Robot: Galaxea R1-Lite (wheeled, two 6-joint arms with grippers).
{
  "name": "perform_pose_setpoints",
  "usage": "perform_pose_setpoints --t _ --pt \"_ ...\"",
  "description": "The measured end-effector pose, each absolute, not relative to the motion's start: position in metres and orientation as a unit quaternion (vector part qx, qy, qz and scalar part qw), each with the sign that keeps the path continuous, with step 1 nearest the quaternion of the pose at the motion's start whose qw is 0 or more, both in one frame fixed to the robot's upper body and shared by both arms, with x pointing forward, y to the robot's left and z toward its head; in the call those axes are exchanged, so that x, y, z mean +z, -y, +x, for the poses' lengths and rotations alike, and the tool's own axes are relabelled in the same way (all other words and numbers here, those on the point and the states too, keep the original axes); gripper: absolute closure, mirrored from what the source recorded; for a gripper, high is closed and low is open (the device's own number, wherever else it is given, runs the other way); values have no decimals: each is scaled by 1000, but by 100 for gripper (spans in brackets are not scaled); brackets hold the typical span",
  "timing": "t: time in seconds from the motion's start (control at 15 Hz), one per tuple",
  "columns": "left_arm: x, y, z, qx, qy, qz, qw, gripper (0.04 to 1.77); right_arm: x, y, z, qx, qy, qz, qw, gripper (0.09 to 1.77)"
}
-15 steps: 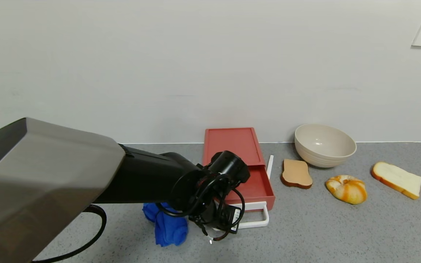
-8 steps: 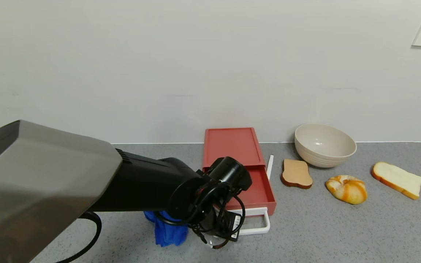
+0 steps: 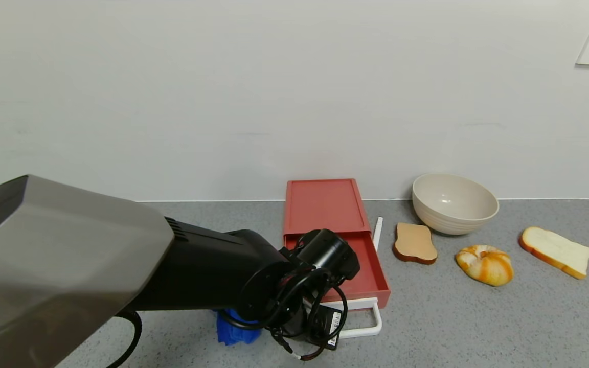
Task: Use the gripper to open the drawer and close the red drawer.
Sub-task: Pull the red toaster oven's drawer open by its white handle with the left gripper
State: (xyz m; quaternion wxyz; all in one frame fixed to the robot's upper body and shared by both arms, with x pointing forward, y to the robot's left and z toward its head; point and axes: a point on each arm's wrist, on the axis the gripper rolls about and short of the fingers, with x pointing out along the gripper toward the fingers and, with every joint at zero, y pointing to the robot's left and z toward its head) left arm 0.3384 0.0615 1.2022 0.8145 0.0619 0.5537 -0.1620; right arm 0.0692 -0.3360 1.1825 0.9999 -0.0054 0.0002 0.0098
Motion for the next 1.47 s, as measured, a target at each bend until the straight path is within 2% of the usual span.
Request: perform_pose_setpoints --t 0.33,0.8,1.27,1.47 --pt "1204 -64 329 -164 -565 75 805 170 1183 336 69 10 0 -5 1000 15" --pt "1223 -68 327 -171 -552 72 813 170 1183 336 69 10 0 -5 1000 15" --pt "1271 -83 317 -187 -513 45 836 170 1183 336 69 10 0 -5 1000 15" --pt "1288 -93 311 -146 -479 40 865 170 1183 336 69 10 0 -5 1000 15"
